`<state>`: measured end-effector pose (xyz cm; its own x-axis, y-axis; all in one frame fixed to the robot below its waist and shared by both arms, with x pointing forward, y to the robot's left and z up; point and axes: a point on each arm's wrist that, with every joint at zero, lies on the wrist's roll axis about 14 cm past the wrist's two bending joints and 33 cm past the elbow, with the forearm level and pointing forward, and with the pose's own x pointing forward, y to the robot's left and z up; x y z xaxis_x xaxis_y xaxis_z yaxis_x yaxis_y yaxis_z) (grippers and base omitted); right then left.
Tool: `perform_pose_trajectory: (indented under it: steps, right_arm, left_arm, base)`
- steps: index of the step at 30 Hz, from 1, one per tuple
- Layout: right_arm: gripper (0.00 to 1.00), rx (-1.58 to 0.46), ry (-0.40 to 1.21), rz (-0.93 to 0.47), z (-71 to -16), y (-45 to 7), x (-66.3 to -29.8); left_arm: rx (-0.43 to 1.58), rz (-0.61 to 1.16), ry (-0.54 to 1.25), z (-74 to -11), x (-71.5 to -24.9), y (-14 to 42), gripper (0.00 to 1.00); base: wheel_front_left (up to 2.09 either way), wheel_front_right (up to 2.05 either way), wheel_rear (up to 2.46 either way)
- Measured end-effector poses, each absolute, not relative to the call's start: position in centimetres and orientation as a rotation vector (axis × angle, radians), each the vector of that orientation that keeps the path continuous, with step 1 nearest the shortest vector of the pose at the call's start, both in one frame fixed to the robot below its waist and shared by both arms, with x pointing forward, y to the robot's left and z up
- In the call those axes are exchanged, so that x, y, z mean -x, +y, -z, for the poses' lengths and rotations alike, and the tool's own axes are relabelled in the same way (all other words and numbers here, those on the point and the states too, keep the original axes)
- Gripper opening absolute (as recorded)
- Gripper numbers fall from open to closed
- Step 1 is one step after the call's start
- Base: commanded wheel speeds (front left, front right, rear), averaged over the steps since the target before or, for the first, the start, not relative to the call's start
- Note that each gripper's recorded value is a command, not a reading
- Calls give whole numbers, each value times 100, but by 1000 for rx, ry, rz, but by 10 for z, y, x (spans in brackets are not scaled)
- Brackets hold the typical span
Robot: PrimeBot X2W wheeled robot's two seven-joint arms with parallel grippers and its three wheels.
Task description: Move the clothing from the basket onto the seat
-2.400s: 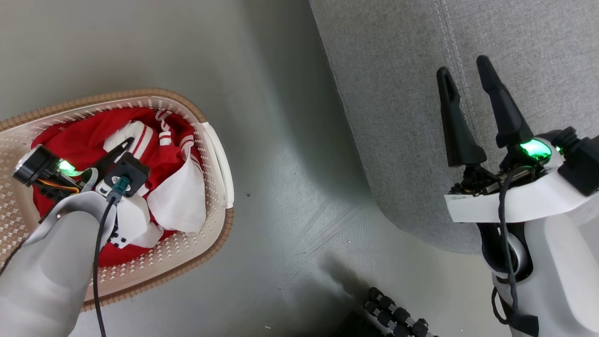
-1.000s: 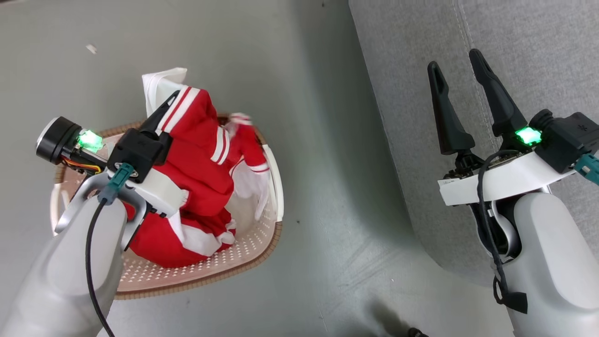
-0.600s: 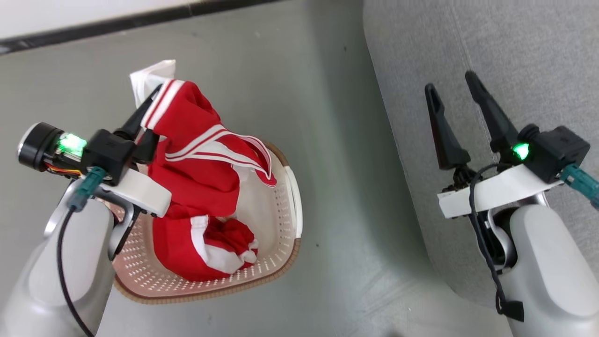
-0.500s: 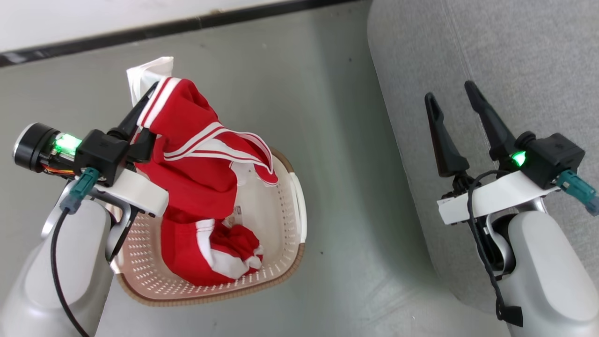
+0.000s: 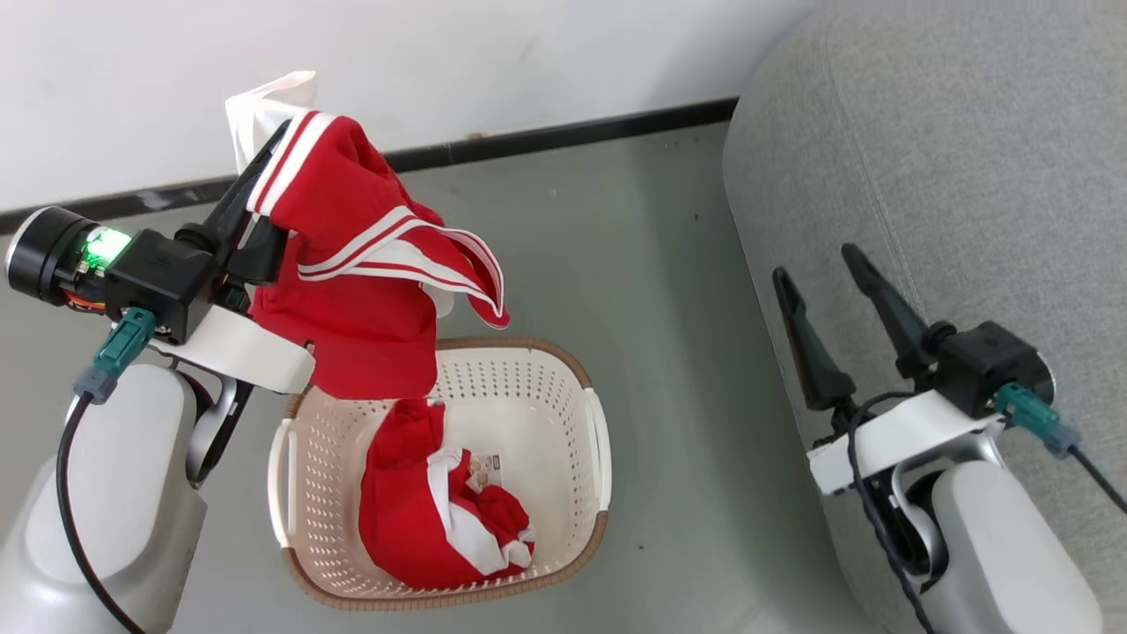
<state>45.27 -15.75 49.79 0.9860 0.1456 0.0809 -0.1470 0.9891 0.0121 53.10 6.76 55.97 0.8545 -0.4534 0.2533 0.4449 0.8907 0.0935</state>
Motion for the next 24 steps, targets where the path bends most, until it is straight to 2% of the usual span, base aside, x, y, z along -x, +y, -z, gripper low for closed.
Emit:
perform_pose_trajectory:
  steps: [15, 24]
  right_arm:
    - [100, -10, -112, -288, -517, -109, -422]
    - [100, 4, -107, -427, -518, -64, -398]
  left_arm:
    - [-96, 550, -401, -644, -489, 46, 0]
    - [-132, 596, -420, -676, -464, 28, 0]
  base:
    - [0, 0, 0]
    - [0, 0, 0]
